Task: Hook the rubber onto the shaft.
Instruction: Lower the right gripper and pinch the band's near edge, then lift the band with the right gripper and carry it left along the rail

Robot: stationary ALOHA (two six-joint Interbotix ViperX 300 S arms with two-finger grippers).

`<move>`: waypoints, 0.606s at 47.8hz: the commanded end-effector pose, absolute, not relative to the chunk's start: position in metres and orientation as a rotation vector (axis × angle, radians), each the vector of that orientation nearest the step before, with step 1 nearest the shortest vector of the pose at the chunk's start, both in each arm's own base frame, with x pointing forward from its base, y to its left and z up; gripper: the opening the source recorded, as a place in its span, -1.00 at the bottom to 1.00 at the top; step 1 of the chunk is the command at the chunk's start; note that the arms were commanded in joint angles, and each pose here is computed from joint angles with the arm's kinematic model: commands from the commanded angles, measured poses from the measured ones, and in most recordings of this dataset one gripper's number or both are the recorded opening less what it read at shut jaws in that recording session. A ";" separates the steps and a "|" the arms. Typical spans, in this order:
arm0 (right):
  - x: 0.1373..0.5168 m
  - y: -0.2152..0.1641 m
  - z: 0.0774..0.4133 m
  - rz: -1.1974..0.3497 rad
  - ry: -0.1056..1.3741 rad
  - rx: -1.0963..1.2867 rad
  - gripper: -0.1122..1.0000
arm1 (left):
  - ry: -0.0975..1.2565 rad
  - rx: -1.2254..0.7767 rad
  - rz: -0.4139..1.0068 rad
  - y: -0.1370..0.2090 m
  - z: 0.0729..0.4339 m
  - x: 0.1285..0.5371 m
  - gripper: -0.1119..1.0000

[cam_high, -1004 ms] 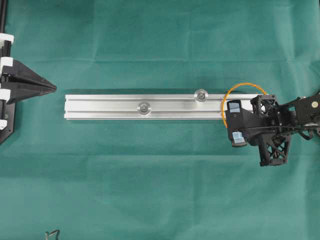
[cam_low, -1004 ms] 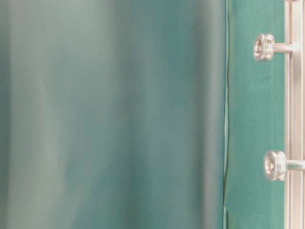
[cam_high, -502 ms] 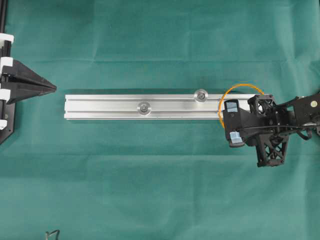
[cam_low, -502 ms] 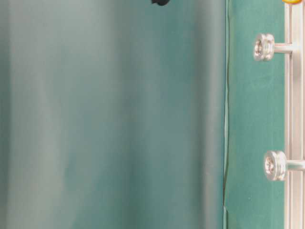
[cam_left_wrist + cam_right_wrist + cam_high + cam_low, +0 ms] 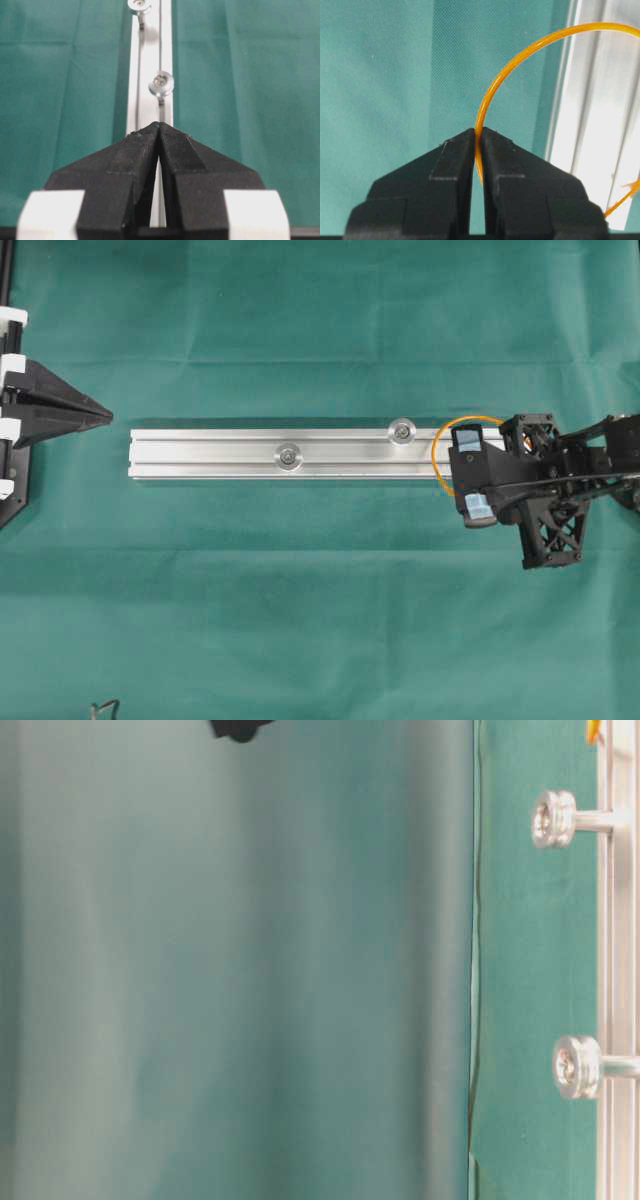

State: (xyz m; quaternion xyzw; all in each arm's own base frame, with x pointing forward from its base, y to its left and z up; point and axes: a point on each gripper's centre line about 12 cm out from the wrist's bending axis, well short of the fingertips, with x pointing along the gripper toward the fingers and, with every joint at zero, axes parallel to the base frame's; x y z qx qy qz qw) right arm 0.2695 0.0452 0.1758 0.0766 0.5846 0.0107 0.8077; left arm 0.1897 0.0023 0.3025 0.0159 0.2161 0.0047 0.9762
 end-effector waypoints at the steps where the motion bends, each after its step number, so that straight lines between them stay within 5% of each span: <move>1: 0.275 0.044 0.197 0.024 1.208 0.155 -0.68 | 0.408 0.035 0.011 0.002 0.314 0.193 -0.81; 29: 0.266 0.028 0.260 -0.024 1.252 0.068 -0.68 | 0.407 0.035 0.011 0.002 0.315 0.193 -0.81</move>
